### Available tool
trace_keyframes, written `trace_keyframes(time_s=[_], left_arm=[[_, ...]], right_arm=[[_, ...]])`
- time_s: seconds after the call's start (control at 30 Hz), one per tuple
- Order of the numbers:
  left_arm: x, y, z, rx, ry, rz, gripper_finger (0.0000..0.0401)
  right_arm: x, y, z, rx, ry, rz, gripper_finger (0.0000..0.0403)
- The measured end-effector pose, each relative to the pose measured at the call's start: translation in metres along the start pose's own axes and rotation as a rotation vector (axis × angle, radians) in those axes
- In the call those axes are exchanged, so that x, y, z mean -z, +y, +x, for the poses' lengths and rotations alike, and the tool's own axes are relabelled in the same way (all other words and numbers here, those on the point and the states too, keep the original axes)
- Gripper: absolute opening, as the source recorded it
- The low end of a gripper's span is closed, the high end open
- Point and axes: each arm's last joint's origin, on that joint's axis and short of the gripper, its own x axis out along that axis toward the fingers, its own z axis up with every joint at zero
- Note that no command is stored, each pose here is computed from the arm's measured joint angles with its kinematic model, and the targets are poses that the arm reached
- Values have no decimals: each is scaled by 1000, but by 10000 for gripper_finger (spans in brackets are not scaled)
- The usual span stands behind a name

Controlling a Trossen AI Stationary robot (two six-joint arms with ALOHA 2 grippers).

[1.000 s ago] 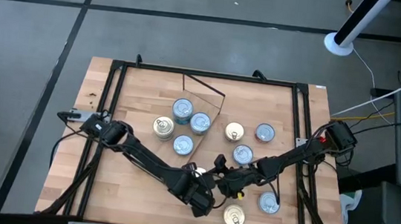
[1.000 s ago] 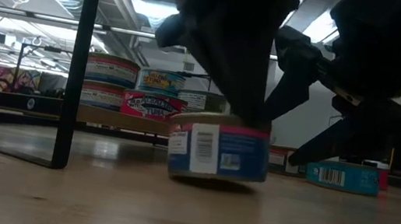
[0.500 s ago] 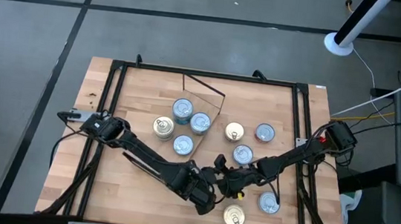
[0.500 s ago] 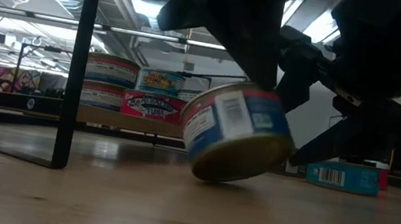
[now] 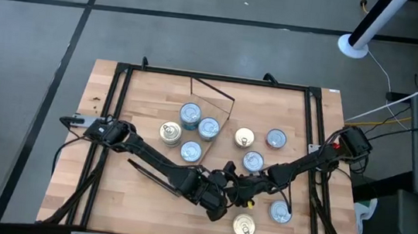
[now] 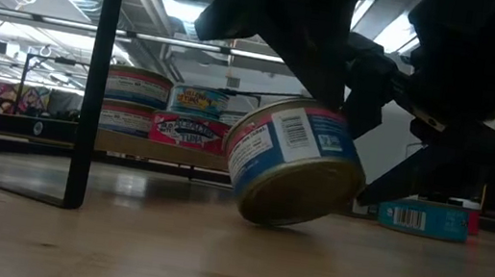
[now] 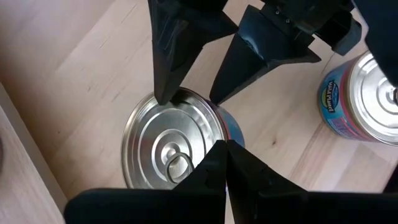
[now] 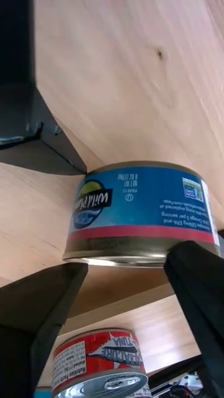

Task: Stack canned seafood by type on shelf
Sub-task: Stack the blue tuna can on top of the blue tuna can on the shelf

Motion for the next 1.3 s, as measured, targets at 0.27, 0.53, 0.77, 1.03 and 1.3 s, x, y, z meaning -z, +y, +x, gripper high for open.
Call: trace_keyframes(time_s=[0.27,0.53,0.77,1.03,1.3], left_arm=[[-1,1,0,-1,0,-8,0],[-2,1,1,-2,0,-49,0],[-2,1,1,-2,0,-80,0],[-2,1,1,-2,0,-85,0],[-4,2,1,-4,-2,-92,0]], right_arm=[[0,0,0,0,0,0,241],[0,0,0,-1,0,0,241],[0,0,0,-2,-2,70,241],[-1,0,0,-8,-11,99,241],[-1,0,0,-12,-11,241,241]])
